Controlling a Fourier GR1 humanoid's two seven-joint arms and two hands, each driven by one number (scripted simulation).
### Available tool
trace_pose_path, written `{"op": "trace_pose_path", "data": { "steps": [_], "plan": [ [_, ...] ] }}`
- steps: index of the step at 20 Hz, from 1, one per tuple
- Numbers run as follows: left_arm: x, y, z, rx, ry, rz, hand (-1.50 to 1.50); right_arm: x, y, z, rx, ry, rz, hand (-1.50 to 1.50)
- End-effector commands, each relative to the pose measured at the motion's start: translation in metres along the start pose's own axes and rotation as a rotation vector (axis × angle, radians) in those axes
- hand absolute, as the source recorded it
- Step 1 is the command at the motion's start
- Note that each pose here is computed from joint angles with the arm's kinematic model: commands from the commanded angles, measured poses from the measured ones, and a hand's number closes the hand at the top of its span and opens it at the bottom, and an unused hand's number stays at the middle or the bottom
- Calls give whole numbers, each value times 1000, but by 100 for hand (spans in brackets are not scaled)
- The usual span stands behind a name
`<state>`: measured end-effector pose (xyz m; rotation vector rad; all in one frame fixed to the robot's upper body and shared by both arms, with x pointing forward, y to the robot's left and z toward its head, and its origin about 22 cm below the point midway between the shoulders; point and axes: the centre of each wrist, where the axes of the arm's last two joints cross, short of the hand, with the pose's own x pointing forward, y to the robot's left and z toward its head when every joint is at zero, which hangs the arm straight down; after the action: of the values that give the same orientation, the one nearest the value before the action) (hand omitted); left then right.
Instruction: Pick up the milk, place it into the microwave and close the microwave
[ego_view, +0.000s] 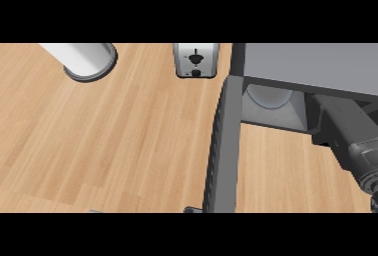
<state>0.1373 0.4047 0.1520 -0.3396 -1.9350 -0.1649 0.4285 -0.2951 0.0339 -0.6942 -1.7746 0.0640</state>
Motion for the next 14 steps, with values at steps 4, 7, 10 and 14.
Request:
{"op": "trace_pose_path", "data": {
  "steps": [4, 7, 10, 14],
  "plan": [
    [-1, 0, -5, -16, 12, -19, -150, 8, -29, -20, -8, -43, 56, 150],
    [-4, 2, -6, -10, 15, -23, -150, 18, -24, -26, -33, -41, 4, -150],
    [-3, 4, -5, -15, 25, -37, -150, 33, -2, -27, 68, -104, -104, -150],
    [-7, 5, -13, -40, 18, -34, -150, 34, 14, -19, 202, -50, 16, -150]
  ]
}}
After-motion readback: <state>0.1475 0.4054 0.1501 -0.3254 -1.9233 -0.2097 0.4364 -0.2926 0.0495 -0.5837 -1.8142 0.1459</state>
